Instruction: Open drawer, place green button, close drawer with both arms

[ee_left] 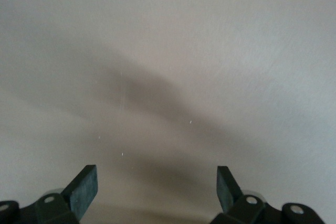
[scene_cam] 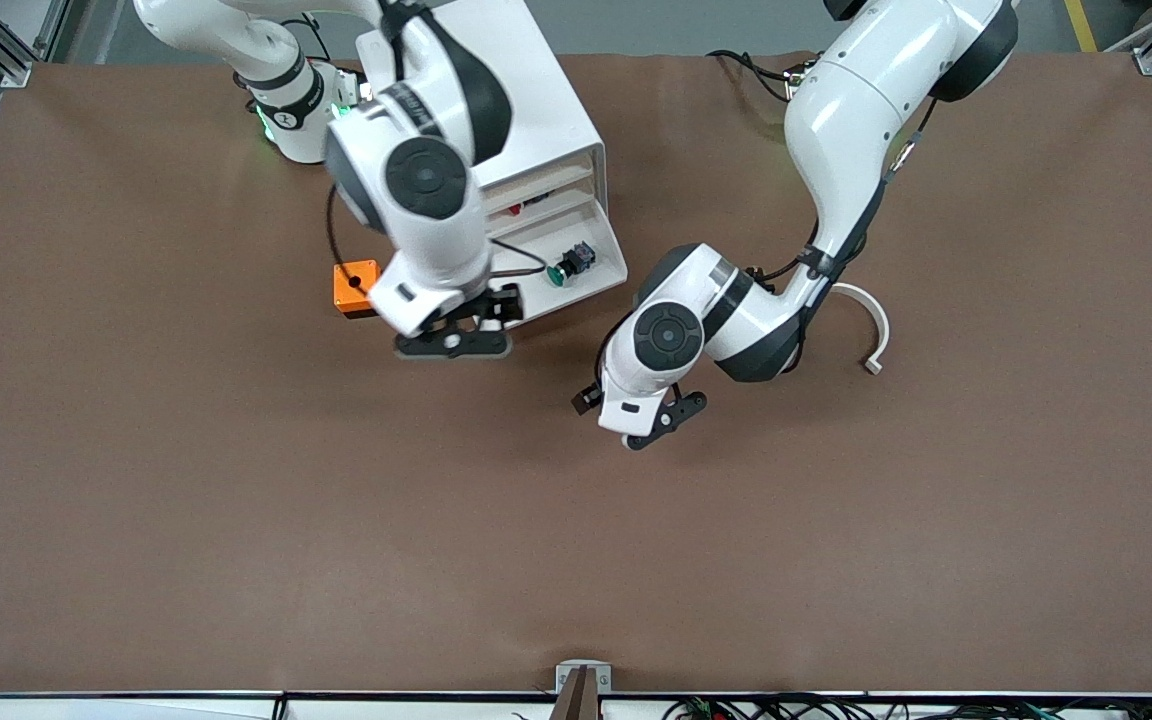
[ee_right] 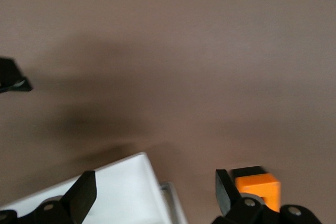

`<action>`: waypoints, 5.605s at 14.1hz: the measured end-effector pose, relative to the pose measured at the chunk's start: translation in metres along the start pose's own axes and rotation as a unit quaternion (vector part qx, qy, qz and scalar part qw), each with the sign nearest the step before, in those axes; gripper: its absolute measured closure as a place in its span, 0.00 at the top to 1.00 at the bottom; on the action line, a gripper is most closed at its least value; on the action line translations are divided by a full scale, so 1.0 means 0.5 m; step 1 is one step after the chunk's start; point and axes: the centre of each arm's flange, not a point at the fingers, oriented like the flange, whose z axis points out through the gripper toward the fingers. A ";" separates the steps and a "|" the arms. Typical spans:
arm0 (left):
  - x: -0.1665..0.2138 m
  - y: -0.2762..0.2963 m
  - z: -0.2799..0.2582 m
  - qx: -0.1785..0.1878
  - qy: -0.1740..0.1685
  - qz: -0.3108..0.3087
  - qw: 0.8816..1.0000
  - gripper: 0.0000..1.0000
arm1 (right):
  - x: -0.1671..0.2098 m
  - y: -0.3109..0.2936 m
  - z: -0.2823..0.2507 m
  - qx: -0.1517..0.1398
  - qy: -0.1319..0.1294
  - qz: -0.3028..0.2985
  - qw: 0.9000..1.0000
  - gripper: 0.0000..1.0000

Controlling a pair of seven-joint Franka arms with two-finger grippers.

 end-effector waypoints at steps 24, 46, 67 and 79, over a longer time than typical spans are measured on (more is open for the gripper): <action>-0.321 0.010 0.118 0.052 -0.082 0.051 0.994 1.00 | 0.025 0.806 -0.154 0.022 -0.100 0.017 0.995 1.00; -0.175 -0.006 0.040 0.013 -0.132 -0.039 0.990 1.00 | -0.060 0.842 -0.359 0.067 -0.006 0.058 0.996 1.00; 0.284 -0.684 -0.740 0.038 -0.023 0.219 0.975 1.00 | -0.162 0.821 -0.345 0.064 0.026 0.059 0.996 1.00; 0.226 -0.825 -0.796 0.008 0.115 0.260 0.959 1.00 | -0.167 0.804 -0.349 0.064 0.028 0.051 0.996 1.00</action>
